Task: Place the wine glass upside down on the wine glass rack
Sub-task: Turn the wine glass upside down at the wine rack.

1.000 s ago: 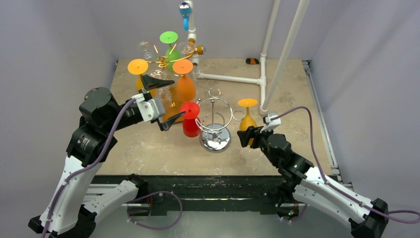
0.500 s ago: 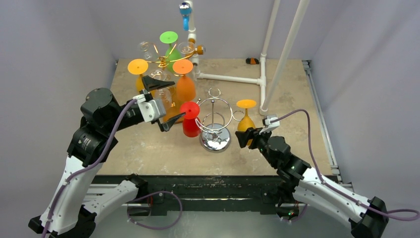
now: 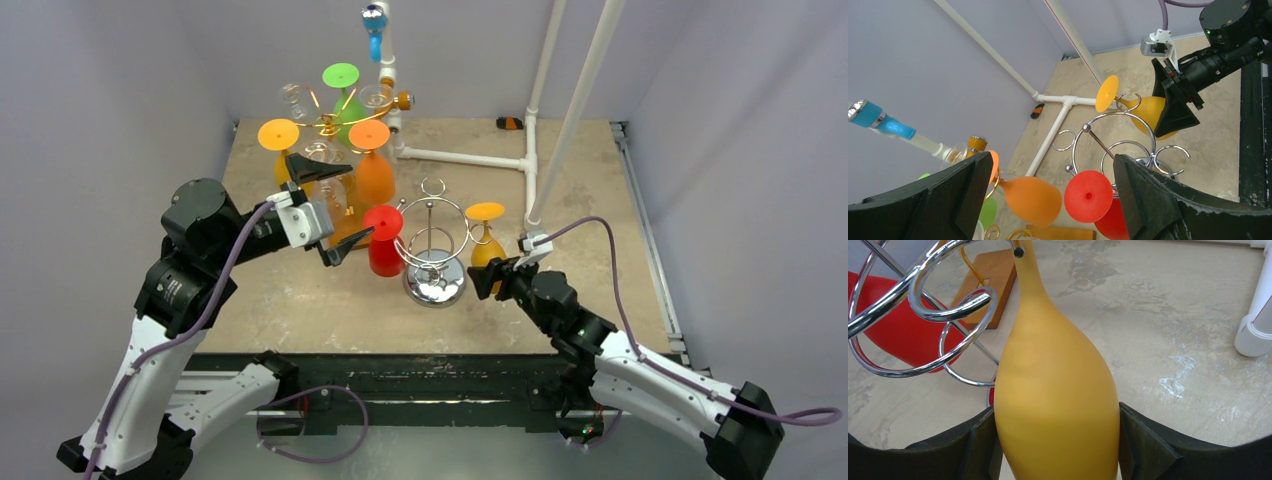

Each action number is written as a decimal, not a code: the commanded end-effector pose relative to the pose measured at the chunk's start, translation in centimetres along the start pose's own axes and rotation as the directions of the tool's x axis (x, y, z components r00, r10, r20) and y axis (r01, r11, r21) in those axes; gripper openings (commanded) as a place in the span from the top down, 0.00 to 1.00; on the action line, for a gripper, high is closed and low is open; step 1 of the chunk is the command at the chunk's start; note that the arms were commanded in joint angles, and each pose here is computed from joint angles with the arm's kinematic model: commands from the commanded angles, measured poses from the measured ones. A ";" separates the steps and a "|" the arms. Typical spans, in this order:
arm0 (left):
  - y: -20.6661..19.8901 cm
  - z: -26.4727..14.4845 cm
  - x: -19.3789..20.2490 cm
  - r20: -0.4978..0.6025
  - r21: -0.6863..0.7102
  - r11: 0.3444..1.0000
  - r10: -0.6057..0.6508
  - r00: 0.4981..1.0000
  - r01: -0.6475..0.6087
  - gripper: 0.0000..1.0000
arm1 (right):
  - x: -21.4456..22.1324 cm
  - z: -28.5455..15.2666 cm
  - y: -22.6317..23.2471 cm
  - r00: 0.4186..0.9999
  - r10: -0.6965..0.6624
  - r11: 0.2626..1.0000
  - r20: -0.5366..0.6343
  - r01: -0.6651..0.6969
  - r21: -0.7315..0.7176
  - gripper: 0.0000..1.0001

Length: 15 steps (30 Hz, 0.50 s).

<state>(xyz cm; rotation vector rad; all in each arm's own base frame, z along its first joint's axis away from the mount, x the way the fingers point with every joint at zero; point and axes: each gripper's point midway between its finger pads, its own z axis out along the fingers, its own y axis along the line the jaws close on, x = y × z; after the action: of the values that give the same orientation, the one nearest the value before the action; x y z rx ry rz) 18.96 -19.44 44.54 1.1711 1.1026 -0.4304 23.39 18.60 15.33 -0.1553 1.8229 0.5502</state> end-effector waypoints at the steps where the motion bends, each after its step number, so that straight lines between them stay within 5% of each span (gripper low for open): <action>1: 0.1 -0.2 -0.3 0.008 -0.009 1.000 0.001 1.000 -0.001 0.00 | -1.9 0.3 1.1 0.997 0.003 0.999 0.073 0.001 -0.049 0.41; 15: -0.2 -0.1 0.1 0.002 0.002 1.000 0.008 1.000 -0.008 0.00 | -3.6 -1.7 -0.5 0.972 0.125 0.992 0.199 -0.125 -0.015 0.42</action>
<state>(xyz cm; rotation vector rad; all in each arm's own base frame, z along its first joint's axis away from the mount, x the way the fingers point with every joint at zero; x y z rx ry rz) 18.94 -19.42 44.55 1.1735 1.0997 -0.4274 22.85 17.64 17.07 -0.0678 1.7235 0.6204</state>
